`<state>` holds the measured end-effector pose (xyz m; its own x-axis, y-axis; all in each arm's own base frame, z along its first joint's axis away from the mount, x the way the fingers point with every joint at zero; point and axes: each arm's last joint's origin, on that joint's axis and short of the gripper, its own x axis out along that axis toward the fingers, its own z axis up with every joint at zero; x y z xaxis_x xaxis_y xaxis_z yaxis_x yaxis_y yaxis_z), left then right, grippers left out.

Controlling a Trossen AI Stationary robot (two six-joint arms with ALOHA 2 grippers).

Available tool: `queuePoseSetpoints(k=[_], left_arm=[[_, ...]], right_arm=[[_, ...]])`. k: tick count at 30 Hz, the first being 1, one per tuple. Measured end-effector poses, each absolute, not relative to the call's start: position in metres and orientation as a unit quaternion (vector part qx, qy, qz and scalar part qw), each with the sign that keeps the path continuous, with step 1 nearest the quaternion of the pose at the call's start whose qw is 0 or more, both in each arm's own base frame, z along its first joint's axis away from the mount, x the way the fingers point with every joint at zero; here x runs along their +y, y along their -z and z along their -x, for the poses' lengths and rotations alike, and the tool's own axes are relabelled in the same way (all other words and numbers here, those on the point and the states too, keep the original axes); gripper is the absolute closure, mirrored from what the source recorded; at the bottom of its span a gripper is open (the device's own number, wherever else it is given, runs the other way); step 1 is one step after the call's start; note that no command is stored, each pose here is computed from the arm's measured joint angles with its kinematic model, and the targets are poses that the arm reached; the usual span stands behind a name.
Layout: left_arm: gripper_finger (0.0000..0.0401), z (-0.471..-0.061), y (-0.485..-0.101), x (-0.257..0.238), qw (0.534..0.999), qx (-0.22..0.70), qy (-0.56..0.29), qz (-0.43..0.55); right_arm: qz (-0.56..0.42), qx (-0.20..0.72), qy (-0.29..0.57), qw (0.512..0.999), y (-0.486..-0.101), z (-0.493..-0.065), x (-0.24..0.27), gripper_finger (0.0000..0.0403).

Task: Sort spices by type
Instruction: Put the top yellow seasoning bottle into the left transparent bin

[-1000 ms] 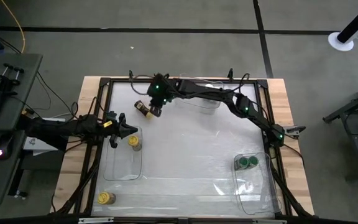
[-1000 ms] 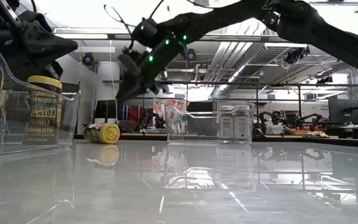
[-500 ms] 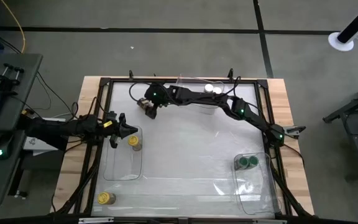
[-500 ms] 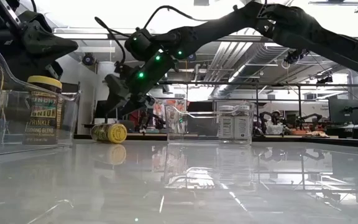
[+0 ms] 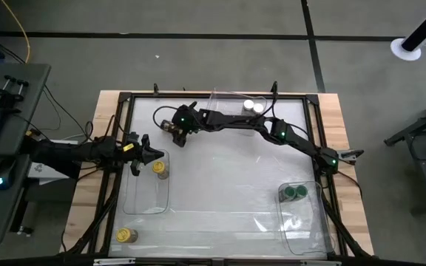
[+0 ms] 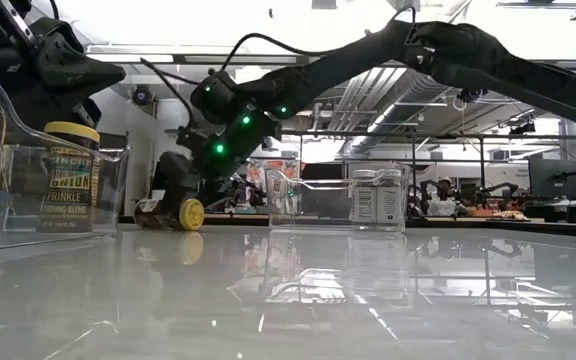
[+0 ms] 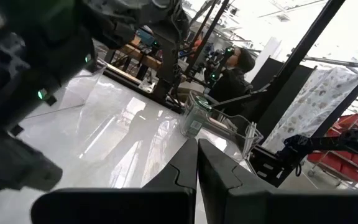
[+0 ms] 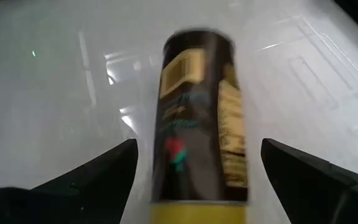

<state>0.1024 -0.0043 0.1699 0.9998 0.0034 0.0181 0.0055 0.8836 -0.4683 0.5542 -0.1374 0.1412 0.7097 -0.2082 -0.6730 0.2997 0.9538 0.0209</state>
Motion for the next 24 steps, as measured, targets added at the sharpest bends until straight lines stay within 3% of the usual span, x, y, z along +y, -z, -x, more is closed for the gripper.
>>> queuePoseSetpoints(k=[11,14,18,24], left_arm=[[0.0400,-0.102,-0.170,-0.004,0.970,-0.009,0.001,0.241],[0.0400,-0.102,-0.170,-0.004,0.970,-0.009,0.000,0.241],[0.0400,-0.102,-0.170,-0.004,0.970,-0.009,0.001,0.241],[0.0400,-0.102,-0.170,-0.004,0.970,-0.009,0.001,0.241]], right_arm=[[-0.038,0.372,0.164,0.913,-0.118,-0.555,-0.144,0.0073],[-0.035,0.372,0.172,0.911,-0.118,-0.555,-0.144,0.0105],[-0.030,0.369,0.184,0.911,-0.119,-0.555,-0.145,0.0189],[-0.014,0.401,0.176,0.899,-0.128,-0.552,-0.143,0.0196]])
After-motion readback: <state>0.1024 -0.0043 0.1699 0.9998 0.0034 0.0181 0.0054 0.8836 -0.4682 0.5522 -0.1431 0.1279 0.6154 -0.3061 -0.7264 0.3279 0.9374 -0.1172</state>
